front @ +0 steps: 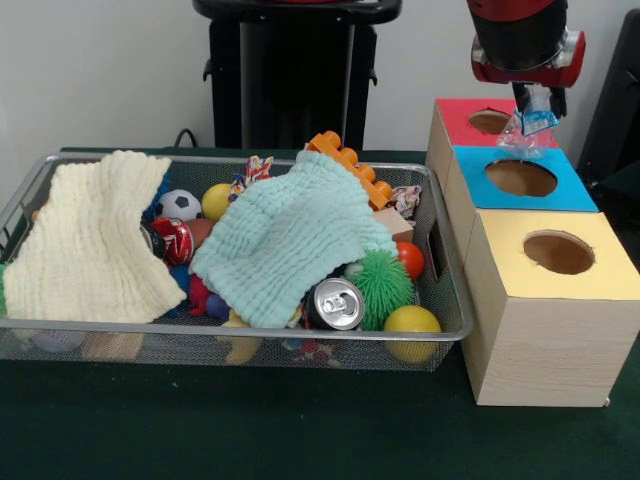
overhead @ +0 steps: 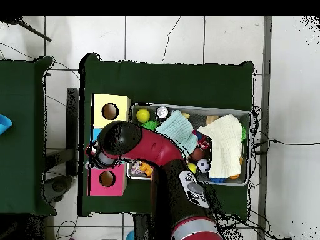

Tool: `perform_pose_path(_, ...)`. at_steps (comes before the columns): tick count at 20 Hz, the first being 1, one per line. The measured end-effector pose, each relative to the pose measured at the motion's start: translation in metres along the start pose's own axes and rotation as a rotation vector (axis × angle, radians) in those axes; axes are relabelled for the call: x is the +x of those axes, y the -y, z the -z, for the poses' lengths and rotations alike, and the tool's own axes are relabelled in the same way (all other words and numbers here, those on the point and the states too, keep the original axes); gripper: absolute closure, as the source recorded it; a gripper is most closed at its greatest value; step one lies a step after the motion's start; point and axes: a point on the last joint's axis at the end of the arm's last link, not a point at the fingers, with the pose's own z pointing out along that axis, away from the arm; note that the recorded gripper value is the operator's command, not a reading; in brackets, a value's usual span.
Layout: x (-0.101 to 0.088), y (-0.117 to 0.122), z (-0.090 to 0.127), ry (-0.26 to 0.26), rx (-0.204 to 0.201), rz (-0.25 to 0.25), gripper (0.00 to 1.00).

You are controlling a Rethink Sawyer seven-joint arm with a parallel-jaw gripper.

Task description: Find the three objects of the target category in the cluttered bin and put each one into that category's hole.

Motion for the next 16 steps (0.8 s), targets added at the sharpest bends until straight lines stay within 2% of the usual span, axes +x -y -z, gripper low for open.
perform_pose_path(16,-0.0021,-0.0032,0.0024,0.006,-0.005,0.005,1.00)
